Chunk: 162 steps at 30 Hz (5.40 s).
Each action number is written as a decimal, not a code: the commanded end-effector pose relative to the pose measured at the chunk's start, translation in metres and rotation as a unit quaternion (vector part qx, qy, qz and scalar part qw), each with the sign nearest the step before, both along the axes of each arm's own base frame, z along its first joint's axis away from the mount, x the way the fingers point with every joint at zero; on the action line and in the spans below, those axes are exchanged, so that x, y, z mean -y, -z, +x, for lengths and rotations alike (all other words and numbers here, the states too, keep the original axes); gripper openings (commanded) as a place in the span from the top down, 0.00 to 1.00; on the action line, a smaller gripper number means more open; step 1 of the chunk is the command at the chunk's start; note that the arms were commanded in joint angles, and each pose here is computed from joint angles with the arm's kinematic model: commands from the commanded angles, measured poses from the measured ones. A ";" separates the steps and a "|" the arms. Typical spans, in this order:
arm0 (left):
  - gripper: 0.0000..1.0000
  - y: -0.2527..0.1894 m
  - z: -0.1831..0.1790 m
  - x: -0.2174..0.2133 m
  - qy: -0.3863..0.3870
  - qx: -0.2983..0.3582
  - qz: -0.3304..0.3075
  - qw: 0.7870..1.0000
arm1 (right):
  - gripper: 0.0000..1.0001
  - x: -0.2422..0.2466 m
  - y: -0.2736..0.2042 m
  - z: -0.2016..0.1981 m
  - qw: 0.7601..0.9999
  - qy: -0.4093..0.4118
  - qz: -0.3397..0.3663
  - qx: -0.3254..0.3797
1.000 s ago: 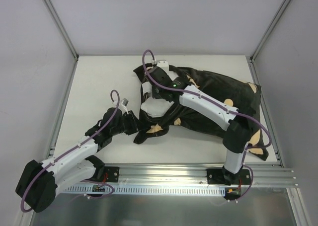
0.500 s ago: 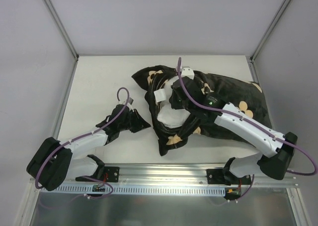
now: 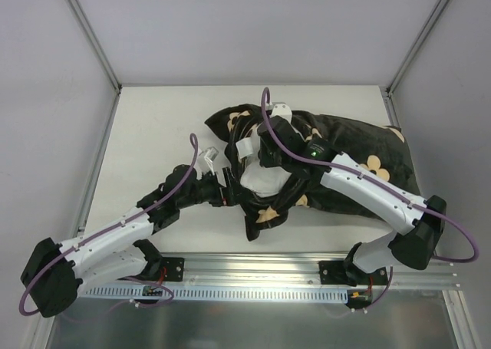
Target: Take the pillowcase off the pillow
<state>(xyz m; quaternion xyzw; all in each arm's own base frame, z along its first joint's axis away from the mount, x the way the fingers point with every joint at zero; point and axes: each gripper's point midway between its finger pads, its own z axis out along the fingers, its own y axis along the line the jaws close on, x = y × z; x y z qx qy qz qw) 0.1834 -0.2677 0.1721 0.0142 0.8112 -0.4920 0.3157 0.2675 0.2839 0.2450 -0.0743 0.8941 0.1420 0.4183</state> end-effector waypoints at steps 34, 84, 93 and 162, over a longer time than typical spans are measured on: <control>1.00 0.127 0.024 0.022 -0.059 -0.162 0.110 0.979 | 0.99 0.046 -0.164 -0.042 0.967 -0.023 0.204 0.150; 0.93 -0.002 0.076 0.042 0.040 0.005 0.165 0.985 | 0.99 0.022 -0.023 -0.097 0.987 -0.119 0.105 0.007; 1.00 0.014 0.100 -0.004 -0.020 -0.035 0.163 0.986 | 0.99 0.073 -0.057 -0.104 0.986 -0.084 0.126 0.068; 0.41 -0.033 0.019 -0.050 -0.003 -0.024 0.041 0.999 | 0.34 -0.131 -0.077 -0.003 0.966 -0.158 0.204 -0.020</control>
